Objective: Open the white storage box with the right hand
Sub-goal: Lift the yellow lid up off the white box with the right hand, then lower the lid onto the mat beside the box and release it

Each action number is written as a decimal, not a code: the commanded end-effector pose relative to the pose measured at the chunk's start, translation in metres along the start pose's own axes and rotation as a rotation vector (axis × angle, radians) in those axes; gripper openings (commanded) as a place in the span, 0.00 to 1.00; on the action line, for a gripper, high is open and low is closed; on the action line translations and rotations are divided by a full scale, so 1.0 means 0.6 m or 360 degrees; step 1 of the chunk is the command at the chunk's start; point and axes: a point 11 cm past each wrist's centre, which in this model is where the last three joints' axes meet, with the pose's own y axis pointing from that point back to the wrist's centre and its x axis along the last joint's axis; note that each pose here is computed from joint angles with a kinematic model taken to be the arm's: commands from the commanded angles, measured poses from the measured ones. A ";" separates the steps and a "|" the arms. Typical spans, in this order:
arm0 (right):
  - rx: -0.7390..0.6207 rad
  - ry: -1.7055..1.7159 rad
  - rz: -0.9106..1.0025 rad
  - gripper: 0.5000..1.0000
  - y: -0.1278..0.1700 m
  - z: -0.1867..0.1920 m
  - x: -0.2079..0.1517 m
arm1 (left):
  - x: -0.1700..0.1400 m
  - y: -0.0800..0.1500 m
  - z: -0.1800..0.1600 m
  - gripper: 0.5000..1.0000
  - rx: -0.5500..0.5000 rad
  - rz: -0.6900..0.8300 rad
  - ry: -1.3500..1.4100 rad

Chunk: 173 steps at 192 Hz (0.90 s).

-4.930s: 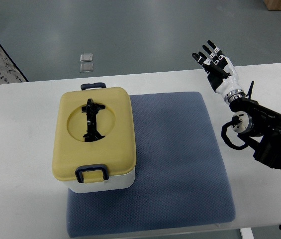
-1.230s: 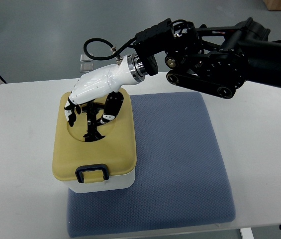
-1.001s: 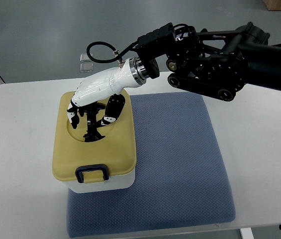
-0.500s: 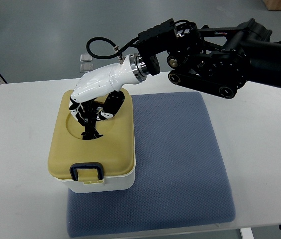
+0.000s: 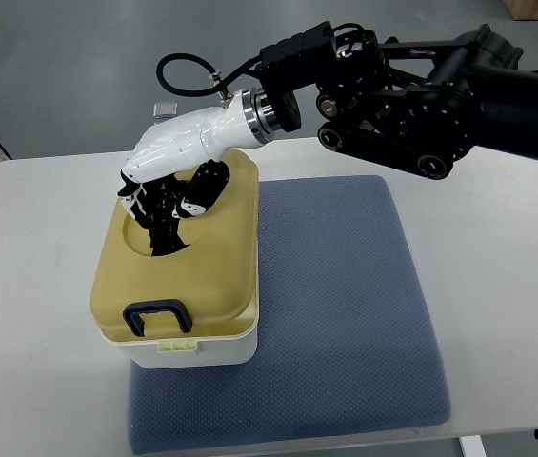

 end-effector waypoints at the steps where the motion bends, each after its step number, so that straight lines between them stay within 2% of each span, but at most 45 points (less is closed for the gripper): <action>1: -0.0014 0.0008 0.0072 0.00 0.015 0.003 0.025 | 0.000 0.000 0.000 1.00 0.0001 0.0000 0.0000; 29: -0.0093 0.0003 0.0154 0.00 0.058 0.026 0.044 | 0.000 0.000 0.000 1.00 0.0001 0.0000 0.0000; 74: -0.0269 -0.0066 0.0328 0.00 0.157 0.077 0.061 | 0.000 0.000 0.000 1.00 0.0001 0.0000 0.0000; 108: -0.0473 -0.0163 0.0434 0.00 0.249 0.133 0.022 | 0.000 0.000 0.000 1.00 0.0001 0.0000 0.0000; 143: -0.0697 -0.0258 0.0510 0.00 0.336 0.182 -0.056 | 0.000 0.000 0.000 1.00 0.0001 0.0000 0.0000; 173: -0.0836 -0.0336 0.0541 0.00 0.371 0.211 -0.135 | 0.000 0.000 0.000 1.00 0.0001 0.0000 0.0000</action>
